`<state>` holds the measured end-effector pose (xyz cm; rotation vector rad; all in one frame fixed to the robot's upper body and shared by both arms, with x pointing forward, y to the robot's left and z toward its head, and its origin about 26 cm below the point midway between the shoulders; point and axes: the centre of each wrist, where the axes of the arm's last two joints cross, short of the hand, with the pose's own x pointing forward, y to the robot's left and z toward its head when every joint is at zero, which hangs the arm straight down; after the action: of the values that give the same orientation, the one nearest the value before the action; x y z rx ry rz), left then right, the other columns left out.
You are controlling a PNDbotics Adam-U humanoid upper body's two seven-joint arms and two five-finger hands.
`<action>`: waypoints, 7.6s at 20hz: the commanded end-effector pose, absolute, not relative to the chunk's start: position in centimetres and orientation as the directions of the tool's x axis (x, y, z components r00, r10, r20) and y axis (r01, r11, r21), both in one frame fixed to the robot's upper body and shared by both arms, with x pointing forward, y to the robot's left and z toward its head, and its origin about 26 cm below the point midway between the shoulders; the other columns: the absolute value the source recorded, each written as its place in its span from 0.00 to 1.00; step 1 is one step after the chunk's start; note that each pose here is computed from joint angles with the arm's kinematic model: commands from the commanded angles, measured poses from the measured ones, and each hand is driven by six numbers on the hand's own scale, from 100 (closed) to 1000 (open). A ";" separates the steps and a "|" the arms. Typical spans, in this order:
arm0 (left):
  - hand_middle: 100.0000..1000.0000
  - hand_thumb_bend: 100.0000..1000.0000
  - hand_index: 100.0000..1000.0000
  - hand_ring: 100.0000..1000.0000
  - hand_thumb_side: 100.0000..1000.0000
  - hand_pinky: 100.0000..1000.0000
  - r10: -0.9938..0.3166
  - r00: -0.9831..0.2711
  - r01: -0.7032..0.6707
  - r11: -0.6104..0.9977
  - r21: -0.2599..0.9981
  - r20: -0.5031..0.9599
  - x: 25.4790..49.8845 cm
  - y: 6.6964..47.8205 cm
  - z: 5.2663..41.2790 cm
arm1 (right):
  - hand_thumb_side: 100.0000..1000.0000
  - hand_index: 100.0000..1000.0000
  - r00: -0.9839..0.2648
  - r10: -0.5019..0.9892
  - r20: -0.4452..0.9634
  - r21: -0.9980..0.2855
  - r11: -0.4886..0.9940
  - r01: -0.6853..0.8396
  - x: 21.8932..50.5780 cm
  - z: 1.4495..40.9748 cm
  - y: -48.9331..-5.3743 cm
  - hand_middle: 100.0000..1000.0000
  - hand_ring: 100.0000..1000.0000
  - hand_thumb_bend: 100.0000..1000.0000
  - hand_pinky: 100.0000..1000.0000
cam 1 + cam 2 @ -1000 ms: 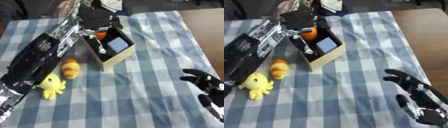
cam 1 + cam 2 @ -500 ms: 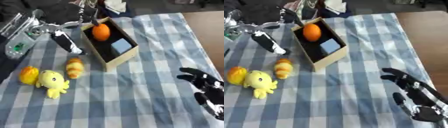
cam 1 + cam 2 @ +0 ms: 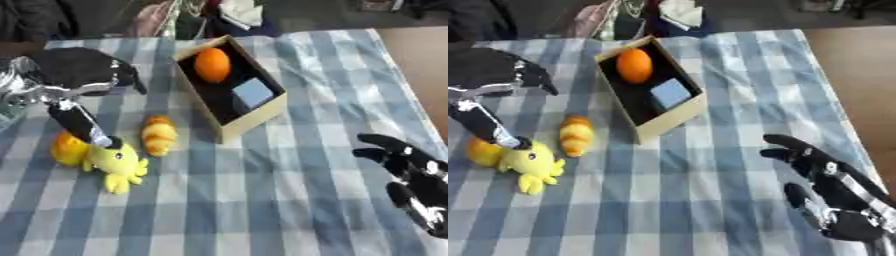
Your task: Pick up objects on the table and place them in the box.
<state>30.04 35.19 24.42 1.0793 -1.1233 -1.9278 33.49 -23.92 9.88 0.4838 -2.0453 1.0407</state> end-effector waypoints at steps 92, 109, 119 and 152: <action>0.62 0.36 0.80 0.62 0.01 0.68 -0.679 -0.582 -0.167 -0.439 0.883 -0.448 40.3 23.1 26.1 | 0.41 1.00 -0.616 0.000 0.788 -0.507 0.567 -0.649 33.6 9.6 -23.3 0.97 0.91 0.00 1.00; 0.61 0.34 0.77 0.62 0.04 0.70 -0.677 -0.596 -0.145 -0.437 0.887 -0.431 35.5 26.9 30.1 | 0.40 1.00 -0.611 0.018 0.791 -0.508 0.576 -0.640 33.5 9.5 -23.8 0.97 0.91 0.00 1.00; 0.62 0.40 0.77 0.63 0.11 0.71 -0.737 -0.574 0.121 -0.507 0.853 -0.357 28.7 31.7 28.2 | 0.40 1.00 -0.614 0.038 0.789 -0.514 0.588 -0.625 33.5 9.6 -24.4 0.97 0.92 0.00 1.00; 0.43 0.21 0.58 0.47 0.02 0.61 -0.854 -0.420 0.054 -0.362 0.931 -0.308 30.0 34.5 24.8 | 0.41 1.00 -0.613 0.039 0.789 -0.512 0.593 -0.622 33.5 9.7 -24.4 0.97 0.92 0.00 1.00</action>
<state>30.51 34.38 22.32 1.0622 -1.2039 -1.8471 33.43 -24.00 8.98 0.4850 -2.0051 1.0296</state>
